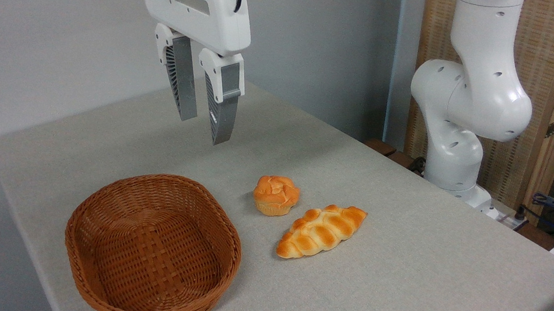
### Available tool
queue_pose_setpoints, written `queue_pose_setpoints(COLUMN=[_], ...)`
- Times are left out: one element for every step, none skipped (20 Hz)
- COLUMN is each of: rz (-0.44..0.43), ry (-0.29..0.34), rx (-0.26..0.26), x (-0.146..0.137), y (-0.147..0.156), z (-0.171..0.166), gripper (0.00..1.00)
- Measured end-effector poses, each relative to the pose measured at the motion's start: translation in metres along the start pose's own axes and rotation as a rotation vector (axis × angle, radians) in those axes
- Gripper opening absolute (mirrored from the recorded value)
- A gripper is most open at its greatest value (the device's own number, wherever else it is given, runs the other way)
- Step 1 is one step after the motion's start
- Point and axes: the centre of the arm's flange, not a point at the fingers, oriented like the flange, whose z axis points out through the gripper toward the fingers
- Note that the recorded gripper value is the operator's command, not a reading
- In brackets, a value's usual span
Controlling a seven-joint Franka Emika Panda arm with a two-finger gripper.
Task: Put bread into the basket
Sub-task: 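Lower the open gripper down over the small round orange bun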
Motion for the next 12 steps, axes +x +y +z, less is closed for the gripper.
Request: queue_pose_setpoints(rz=[0.0, 0.0, 0.0, 0.0, -0.001, -0.001, -0.002, -0.002, -0.002, -0.002, -0.002, -0.002], ry=[0.0, -0.002, -0.003, -0.004, -0.005, -0.006, -0.006, -0.006, -0.006, -0.006, -0.007, -0.008], rx=[0.0, -0.001, -0.003, -0.004, -0.004, -0.005, -0.005, -0.005, -0.005, -0.005, -0.005, -0.006], x=[-0.0001, -0.0002, -0.0002, -0.0001, -0.0001, -0.0002, -0.0003, -0.0004, -0.0004, -0.0005, -0.0005, -0.0005], y=[-0.0002, -0.0001, -0.0001, -0.0002, -0.0005, -0.0008, -0.001, -0.0011, -0.0011, -0.0012, -0.0011, -0.0011], z=[0.0, 0.0003, 0.0009, 0.0015, 0.0021, 0.0023, 0.0024, 0.0025, 0.0025, 0.0026, 0.0027, 0.0031], gripper=[1.0, 1.0, 1.0, 1.0, 1.0, 1.0, 1.0, 1.0, 1.0, 1.0, 1.0, 1.0])
